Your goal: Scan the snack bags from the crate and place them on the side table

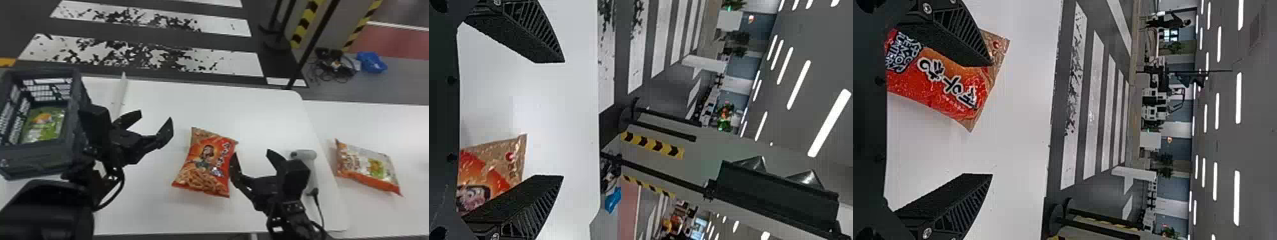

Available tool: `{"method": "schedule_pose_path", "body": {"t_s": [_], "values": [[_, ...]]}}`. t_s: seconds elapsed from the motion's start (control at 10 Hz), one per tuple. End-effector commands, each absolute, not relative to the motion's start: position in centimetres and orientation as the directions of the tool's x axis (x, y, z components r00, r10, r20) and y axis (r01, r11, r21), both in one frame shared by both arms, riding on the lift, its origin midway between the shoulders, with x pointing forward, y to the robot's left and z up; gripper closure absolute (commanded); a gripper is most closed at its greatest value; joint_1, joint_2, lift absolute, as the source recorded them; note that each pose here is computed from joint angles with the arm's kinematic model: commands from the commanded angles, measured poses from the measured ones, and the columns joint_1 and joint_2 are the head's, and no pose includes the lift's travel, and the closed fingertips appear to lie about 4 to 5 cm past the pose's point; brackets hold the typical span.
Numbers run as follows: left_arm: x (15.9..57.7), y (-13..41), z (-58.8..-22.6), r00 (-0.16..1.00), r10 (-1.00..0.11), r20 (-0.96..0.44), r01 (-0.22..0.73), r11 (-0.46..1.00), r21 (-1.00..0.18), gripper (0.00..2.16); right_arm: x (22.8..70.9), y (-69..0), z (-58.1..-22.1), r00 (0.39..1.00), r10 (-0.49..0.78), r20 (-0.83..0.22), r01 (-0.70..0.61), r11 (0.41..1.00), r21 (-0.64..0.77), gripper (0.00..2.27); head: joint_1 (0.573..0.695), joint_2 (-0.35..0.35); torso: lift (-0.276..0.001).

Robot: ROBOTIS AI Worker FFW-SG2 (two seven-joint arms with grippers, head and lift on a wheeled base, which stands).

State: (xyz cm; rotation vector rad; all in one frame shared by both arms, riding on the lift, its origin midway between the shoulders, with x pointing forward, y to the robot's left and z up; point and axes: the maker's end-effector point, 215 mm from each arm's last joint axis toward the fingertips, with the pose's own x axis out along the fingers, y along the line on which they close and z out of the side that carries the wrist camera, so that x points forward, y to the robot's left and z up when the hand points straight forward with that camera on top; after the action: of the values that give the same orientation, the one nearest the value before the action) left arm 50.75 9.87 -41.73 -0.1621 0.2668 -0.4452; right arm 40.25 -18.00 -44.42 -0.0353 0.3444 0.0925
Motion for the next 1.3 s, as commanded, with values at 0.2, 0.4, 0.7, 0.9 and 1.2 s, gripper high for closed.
{"method": "schedule_pose_path", "body": {"t_s": [0.2,0.4,0.7,0.9,1.2], "values": [[50.3,16.8,-38.2,0.948,-0.288,-0.139,0.275,0.956,-0.102,0.04,38.9,-17.3,-47.8,0.853,0.177,-0.492,-0.138,0.984,0.116,0.10,0.695,-0.045,-0.050],[49.4,19.9,-35.9,0.976,-0.207,-0.064,0.203,0.977,-0.068,0.06,37.9,-16.6,-49.9,0.778,0.263,-0.570,-0.156,0.961,0.230,0.10,0.695,-0.001,-0.050],[48.0,21.6,-35.7,0.985,-0.164,-0.052,0.161,0.985,-0.062,0.07,37.2,-15.2,-51.2,0.701,0.378,-0.605,-0.166,0.911,0.378,0.10,0.695,0.064,-0.050],[47.7,21.7,-36.3,0.985,-0.163,-0.064,0.158,0.985,-0.072,0.08,36.4,-14.2,-52.5,0.631,0.465,-0.620,-0.157,0.860,0.486,0.10,0.695,0.090,-0.050],[47.5,21.6,-36.9,0.983,-0.166,-0.077,0.160,0.984,-0.077,0.08,36.3,-13.6,-53.8,0.585,0.514,-0.627,-0.143,0.827,0.545,0.10,0.695,0.106,-0.050]]}}
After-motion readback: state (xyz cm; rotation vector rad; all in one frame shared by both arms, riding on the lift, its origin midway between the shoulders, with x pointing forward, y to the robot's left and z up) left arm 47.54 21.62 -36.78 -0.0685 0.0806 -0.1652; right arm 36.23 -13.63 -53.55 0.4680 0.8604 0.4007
